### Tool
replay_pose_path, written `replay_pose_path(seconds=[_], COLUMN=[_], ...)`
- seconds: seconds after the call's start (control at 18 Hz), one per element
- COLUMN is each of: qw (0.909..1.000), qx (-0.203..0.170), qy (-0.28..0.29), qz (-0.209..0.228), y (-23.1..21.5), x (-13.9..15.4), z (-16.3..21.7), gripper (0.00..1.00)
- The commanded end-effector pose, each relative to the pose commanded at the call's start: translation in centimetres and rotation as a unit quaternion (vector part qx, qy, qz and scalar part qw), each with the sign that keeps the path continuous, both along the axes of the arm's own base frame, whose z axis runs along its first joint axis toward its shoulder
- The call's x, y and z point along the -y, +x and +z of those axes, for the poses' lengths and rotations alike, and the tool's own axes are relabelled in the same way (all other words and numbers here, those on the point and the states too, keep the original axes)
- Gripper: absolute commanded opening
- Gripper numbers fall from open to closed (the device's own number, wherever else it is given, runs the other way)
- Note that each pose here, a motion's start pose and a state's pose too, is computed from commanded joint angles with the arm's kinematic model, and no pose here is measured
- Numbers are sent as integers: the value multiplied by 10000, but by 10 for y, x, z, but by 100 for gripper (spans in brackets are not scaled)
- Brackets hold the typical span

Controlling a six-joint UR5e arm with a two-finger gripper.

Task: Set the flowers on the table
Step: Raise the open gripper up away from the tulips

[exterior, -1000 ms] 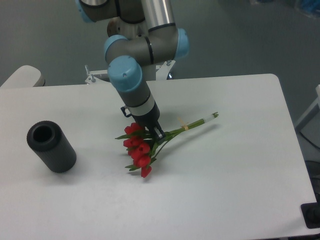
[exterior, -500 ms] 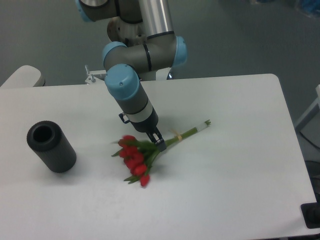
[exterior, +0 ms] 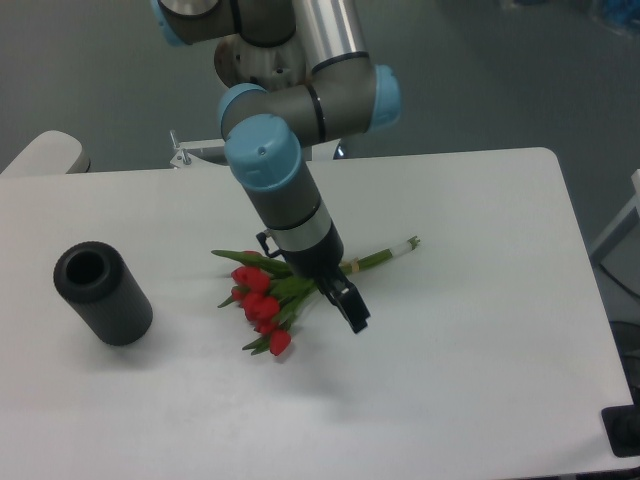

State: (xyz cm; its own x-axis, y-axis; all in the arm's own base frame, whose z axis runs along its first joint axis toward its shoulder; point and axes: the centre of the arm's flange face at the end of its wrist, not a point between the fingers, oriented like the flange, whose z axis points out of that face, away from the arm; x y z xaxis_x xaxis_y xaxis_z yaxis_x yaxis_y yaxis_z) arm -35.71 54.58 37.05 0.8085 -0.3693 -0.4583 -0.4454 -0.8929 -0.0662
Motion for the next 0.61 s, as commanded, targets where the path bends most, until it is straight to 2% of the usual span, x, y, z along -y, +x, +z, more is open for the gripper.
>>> replay_pose_path(seconds=[0.33, 0.44, 0.61], qw=[9916, 9886, 9884], qx=[577, 634, 684], qy=[1128, 1319, 1311], qz=[276, 349, 339], y=[-19, -24, -32], x=[-28, -36, -46], z=[34, 44, 49], gripper=[99, 99, 99])
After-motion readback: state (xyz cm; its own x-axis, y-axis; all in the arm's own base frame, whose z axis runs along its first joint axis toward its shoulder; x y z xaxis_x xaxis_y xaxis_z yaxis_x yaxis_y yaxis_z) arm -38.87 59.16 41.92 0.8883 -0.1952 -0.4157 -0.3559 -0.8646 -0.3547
